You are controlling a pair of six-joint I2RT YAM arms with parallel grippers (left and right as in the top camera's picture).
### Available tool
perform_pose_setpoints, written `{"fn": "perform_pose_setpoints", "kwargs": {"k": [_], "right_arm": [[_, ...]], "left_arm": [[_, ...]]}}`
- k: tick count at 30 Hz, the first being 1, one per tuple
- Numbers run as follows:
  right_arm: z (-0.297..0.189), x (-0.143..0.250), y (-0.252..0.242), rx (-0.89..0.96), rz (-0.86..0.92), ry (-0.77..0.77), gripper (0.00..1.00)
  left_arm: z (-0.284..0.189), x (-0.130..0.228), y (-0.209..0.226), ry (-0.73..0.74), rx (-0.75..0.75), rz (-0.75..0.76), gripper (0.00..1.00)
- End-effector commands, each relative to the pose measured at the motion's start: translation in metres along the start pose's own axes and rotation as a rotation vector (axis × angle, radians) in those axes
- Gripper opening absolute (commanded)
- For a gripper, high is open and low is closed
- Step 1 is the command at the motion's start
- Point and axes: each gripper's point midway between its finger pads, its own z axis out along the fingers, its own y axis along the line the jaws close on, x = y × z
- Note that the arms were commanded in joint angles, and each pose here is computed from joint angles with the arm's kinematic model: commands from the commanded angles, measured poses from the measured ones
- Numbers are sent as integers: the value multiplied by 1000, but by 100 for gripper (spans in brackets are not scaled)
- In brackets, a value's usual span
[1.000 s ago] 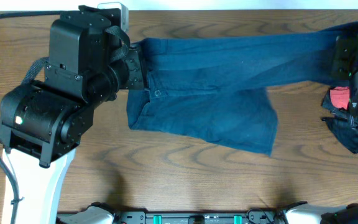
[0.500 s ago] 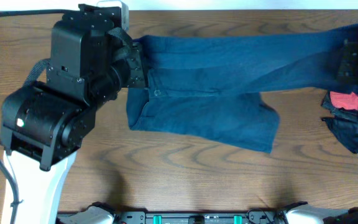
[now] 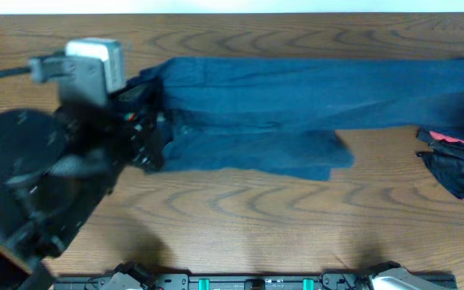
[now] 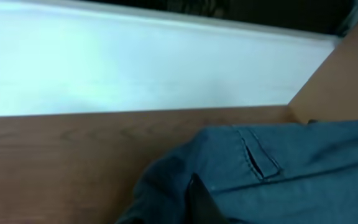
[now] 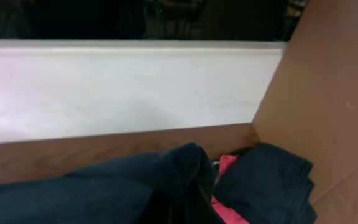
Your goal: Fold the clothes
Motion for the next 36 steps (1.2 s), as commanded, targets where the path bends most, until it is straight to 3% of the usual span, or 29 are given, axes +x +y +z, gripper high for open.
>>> {"fn": "perform_pose_setpoints", "kwargs": {"k": [1, 10, 21, 28, 36], "right_arm": [[0, -1, -8, 48, 0, -3, 1], [18, 2, 1, 55, -13, 31, 1], [136, 41, 61, 9, -97, 281, 1], [187, 72, 76, 5, -100, 400, 1], [176, 59, 70, 7, -80, 354, 1]], "left_arm": [[-6, -11, 22, -57, -123, 16, 6], [62, 14, 28, 95, -227, 61, 6], [157, 50, 77, 280, -409, 52, 6], [170, 58, 108, 318, -489, 8, 6], [167, 57, 108, 314, -491, 1, 6]]}}
